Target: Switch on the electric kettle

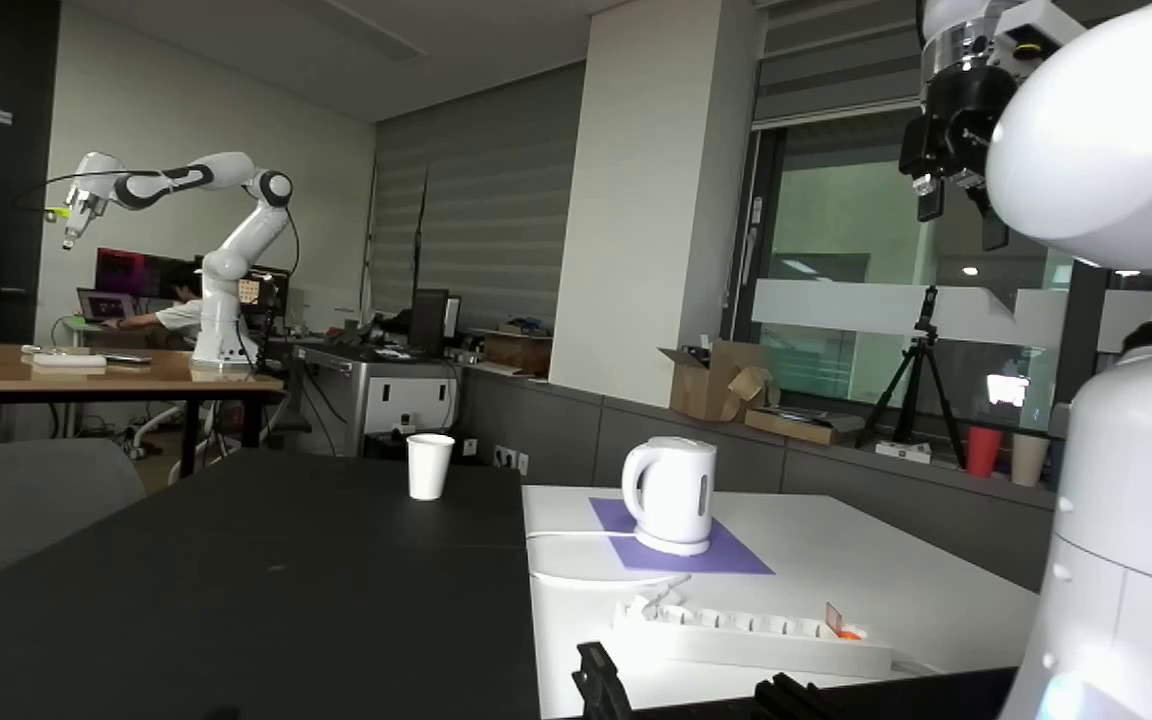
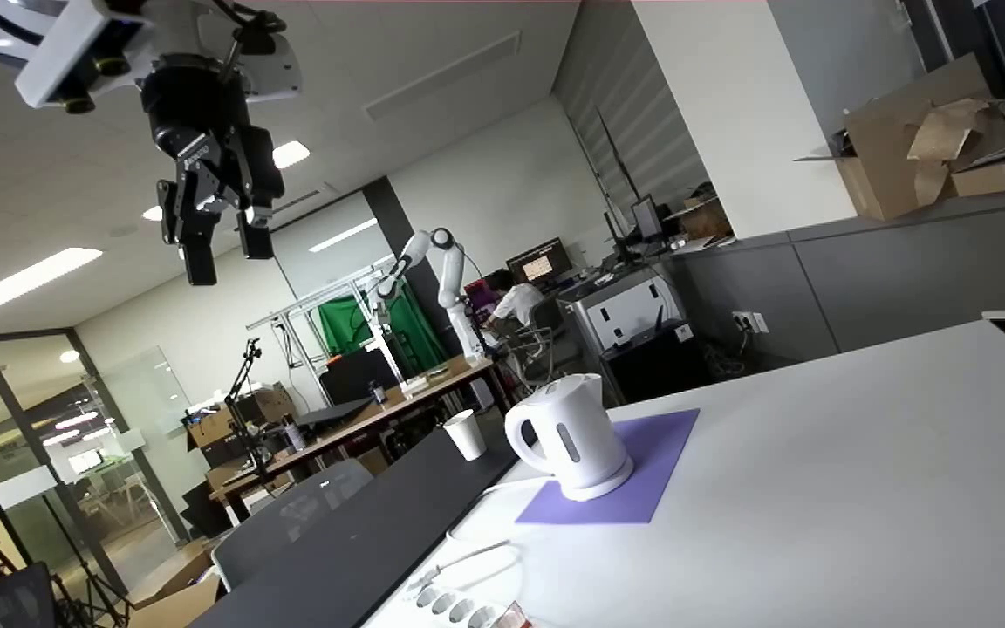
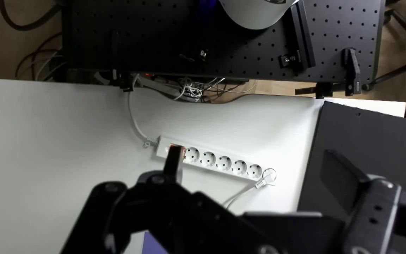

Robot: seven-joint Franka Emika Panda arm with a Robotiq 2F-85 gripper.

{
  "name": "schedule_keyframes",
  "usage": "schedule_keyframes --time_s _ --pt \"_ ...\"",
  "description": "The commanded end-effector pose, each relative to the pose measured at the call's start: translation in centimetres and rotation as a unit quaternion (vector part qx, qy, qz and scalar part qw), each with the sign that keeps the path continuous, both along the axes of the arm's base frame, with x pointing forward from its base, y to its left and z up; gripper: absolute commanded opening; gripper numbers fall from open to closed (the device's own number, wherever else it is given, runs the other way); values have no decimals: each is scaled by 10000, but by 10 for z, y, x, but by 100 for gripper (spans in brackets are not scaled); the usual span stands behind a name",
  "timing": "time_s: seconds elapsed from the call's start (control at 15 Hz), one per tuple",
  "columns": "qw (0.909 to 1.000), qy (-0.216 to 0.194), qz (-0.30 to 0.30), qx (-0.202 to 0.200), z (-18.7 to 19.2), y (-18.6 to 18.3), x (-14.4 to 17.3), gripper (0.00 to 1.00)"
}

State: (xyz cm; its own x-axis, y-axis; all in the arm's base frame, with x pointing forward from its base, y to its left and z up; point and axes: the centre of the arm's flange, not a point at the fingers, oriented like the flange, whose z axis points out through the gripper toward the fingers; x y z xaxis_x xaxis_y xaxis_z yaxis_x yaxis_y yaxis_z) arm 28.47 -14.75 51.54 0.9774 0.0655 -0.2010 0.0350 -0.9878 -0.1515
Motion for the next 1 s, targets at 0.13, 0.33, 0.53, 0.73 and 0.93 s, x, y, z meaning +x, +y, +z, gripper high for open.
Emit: schedule_keyframes --time_s 0.13,0.33,0.53,0.73,0.93 --pt "10000 0 0 0 0 0 0 100" --pt "9999 -35 -71 -69 -5 -10 18 100" --pt "9991 -220 -167 -326 -22 -26 67 100" --pt "9967 -374 -189 -691 -50 -38 132 100" --pt "9940 -463 -89 -987 -79 -38 192 100"
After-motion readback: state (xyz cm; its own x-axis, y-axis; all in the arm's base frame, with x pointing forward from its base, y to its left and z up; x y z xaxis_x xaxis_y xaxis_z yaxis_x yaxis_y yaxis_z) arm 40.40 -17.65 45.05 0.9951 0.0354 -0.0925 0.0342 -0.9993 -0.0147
